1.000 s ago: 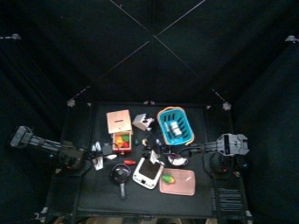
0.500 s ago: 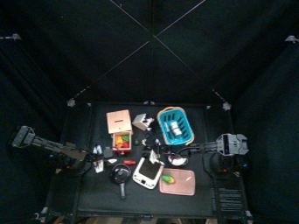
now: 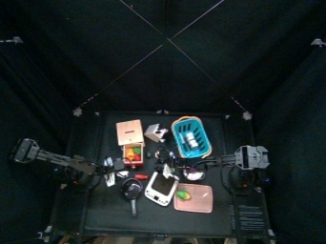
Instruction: Place detergent outside drawer
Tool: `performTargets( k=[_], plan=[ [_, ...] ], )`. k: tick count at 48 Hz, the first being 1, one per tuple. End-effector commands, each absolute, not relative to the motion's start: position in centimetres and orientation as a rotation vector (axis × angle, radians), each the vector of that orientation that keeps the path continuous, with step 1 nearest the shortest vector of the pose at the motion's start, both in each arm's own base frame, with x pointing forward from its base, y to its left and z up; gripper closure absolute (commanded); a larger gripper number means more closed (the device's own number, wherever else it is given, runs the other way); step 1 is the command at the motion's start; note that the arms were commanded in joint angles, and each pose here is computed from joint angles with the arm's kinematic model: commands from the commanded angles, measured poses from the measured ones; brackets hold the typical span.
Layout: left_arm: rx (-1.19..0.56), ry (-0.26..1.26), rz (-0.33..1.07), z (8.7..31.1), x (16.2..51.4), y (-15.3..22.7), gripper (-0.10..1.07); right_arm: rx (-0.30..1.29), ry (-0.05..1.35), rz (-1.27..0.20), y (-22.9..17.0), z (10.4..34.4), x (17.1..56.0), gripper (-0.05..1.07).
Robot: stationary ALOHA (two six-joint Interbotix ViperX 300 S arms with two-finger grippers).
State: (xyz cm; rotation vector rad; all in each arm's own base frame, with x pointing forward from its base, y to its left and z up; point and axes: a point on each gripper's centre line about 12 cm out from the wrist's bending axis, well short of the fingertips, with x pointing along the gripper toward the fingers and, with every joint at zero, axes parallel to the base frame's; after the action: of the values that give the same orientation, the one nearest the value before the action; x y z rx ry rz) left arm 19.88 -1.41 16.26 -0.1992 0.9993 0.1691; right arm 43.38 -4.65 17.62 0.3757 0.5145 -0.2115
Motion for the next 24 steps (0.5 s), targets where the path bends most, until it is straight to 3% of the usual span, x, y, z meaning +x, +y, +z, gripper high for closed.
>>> performTargets(
  k=[1, 24],
  plan=[
    [-0.201, 0.991, 0.167, 16.6, 20.5, -1.4, 0.11, 0.370, 0.479, -0.208, -4.9, 18.9, 43.6, 0.22],
    [-0.154, 0.963, 0.173, 17.4, 21.4, -1.0, 0.11, 0.361, 0.503, -0.206, -4.8, 18.6, 43.3, 0.22]
  ],
)
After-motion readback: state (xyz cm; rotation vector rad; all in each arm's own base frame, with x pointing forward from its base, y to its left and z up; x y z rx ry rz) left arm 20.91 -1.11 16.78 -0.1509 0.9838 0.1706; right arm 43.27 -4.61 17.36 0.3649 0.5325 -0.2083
